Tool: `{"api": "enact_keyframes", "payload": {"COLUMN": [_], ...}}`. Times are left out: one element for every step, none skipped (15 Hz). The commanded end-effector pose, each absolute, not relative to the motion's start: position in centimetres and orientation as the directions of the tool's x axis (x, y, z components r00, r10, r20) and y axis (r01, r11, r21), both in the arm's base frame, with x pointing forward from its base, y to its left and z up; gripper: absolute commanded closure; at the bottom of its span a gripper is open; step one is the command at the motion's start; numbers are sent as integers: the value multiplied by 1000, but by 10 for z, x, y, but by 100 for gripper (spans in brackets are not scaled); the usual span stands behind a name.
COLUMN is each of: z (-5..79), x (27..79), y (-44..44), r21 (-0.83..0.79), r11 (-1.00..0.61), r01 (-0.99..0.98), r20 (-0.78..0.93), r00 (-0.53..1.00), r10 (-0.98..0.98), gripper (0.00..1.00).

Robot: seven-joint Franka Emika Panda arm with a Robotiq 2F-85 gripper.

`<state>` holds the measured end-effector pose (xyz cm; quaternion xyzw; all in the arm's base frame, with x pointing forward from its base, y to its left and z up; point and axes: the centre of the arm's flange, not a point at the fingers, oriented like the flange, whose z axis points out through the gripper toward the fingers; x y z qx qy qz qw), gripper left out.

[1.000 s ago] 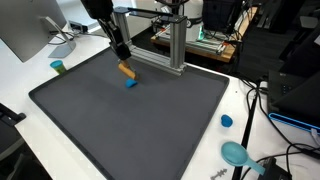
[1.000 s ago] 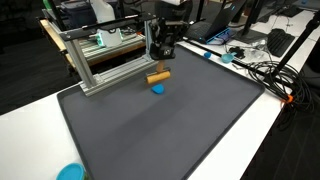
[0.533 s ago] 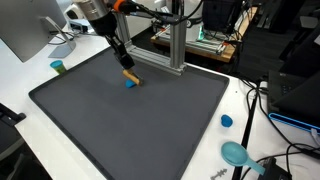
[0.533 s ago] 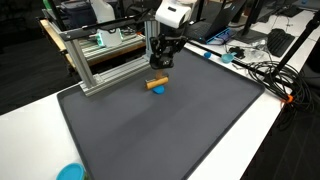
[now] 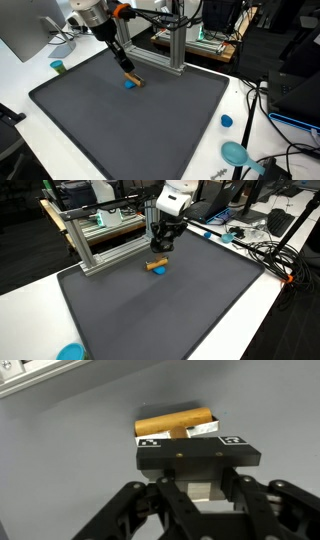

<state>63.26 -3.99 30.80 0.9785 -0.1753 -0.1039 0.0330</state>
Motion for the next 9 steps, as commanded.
{"api": "enact_keyframes", "payload": {"z": [320, 323, 324, 324, 324, 323, 319, 315, 310], "x": [649, 651, 653, 655, 657, 658, 659, 659, 659], "y": [-46, -47, -47, -47, -48, -48, -47, -47, -46], "r21": [38, 32, 30, 26, 23, 22, 26, 32, 34], "r11": [-929, -929, -928, -928, -927, -928, -928, -928, -929], "r01": [-367, -369, -371, -371, -374, -373, -372, -371, -370], "r20": [-129, -123, -123, -123, -124, -124, -133, -139, -152], "r00": [920, 921, 920, 920, 919, 920, 919, 918, 916], "r10": [-369, -370, -372, -372, -374, -373, -372, -372, -370], "gripper": [78, 78, 78, 78, 78, 78, 78, 78, 78]}}
